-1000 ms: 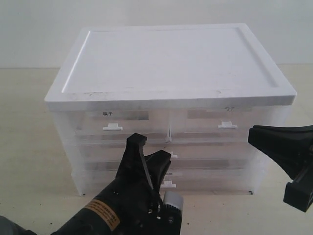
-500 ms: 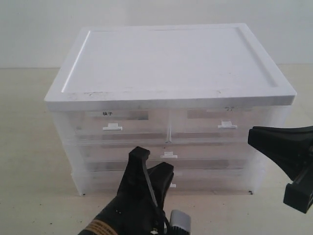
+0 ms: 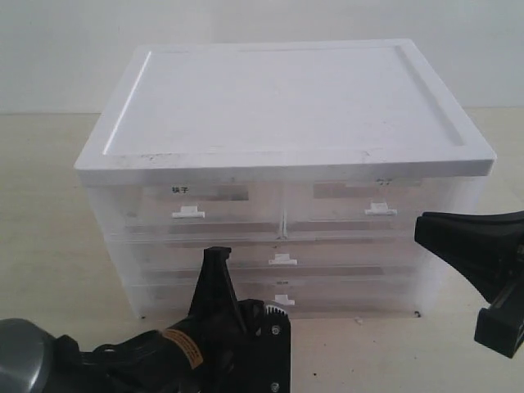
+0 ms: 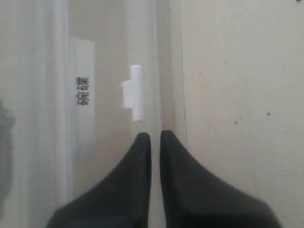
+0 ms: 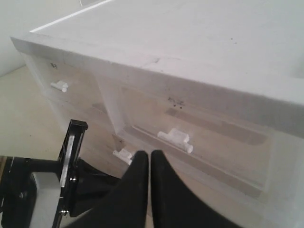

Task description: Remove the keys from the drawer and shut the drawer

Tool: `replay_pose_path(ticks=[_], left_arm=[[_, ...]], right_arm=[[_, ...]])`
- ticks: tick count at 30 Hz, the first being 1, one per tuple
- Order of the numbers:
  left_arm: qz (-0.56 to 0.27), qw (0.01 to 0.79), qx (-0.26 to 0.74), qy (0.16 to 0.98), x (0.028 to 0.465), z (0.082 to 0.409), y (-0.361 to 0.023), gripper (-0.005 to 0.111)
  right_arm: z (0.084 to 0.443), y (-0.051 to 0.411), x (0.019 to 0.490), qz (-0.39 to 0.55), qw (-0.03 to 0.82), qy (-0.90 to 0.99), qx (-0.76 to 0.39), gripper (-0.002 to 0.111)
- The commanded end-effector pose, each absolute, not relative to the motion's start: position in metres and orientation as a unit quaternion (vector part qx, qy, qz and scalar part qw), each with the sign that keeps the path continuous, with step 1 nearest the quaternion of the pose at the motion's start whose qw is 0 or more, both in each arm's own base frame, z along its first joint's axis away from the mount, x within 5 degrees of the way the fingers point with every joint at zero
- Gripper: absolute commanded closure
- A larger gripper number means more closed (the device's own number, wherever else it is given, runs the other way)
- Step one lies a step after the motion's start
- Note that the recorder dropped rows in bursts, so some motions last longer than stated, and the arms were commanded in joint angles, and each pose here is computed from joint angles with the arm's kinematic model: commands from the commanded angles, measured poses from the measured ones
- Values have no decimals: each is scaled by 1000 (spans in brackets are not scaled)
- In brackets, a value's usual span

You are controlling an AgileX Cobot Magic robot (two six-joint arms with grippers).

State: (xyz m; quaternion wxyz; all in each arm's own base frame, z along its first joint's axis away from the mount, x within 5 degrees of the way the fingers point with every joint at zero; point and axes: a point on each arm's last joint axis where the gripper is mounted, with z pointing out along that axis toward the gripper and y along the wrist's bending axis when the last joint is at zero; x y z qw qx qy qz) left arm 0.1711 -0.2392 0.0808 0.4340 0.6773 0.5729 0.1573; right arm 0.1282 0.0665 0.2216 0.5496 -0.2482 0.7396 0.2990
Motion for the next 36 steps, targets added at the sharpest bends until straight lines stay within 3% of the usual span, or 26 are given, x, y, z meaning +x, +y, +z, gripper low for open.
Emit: replay_pose_path(ticks=[1, 12, 20, 27, 31, 36], left_arm=[[191, 479, 629, 582, 183, 91, -237, 102], [184, 524, 638, 534, 157, 99, -257, 102], [253, 596, 617, 448, 135, 119, -269, 101], [272, 574, 602, 484, 150, 116, -259, 57], [278, 566, 600, 492, 161, 115, -253, 65], [260, 555, 627, 481, 165, 110, -254, 89]], right_arm=[[224, 67, 129, 299, 552, 736, -253, 108], [224, 67, 129, 298, 551, 736, -255, 108], [223, 67, 129, 298, 550, 737, -256, 108], [223, 67, 129, 299, 549, 737, -258, 108], [223, 67, 129, 299, 549, 737, -258, 108], [223, 67, 129, 299, 549, 737, -258, 108]])
